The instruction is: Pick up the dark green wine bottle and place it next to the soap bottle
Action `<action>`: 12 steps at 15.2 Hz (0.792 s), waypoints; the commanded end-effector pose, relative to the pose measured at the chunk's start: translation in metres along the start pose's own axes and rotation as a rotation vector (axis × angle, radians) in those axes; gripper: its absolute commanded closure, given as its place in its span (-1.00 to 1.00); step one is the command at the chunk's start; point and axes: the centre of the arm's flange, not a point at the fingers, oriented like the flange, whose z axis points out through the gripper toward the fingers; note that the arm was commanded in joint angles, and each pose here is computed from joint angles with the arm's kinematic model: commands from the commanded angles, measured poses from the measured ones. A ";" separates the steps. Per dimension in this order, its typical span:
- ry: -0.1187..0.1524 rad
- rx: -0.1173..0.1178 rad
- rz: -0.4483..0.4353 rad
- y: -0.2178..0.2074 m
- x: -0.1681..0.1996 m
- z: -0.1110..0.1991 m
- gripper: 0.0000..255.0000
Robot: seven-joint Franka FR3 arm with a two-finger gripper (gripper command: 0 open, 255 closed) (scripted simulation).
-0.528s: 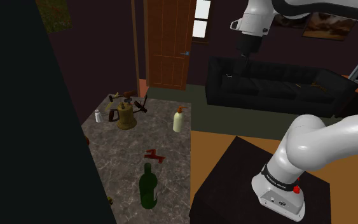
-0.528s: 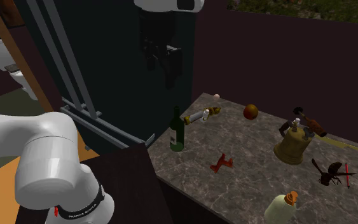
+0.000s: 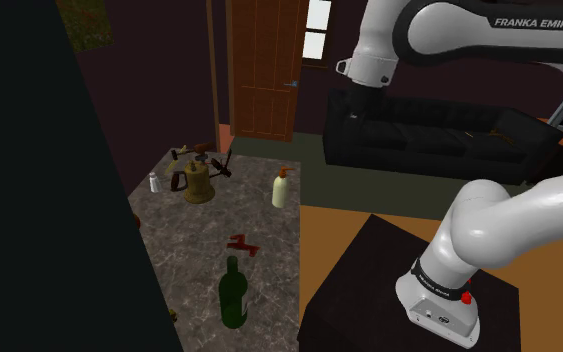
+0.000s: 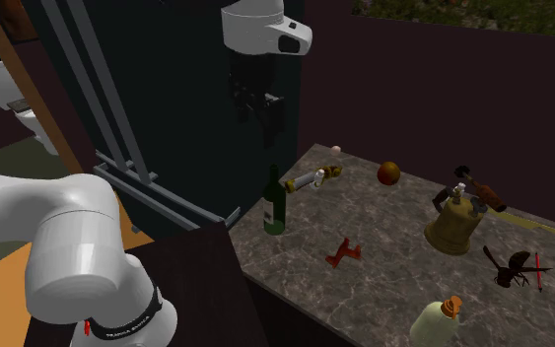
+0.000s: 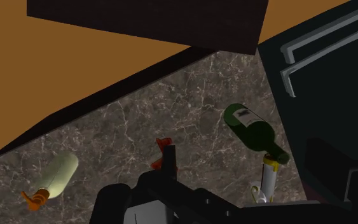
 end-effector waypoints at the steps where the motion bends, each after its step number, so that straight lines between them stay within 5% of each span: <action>1: 0.004 -0.003 -0.003 -0.013 0.012 0.020 -1.00; 12: 0.014 -0.019 -0.026 -0.083 0.075 0.131 -1.00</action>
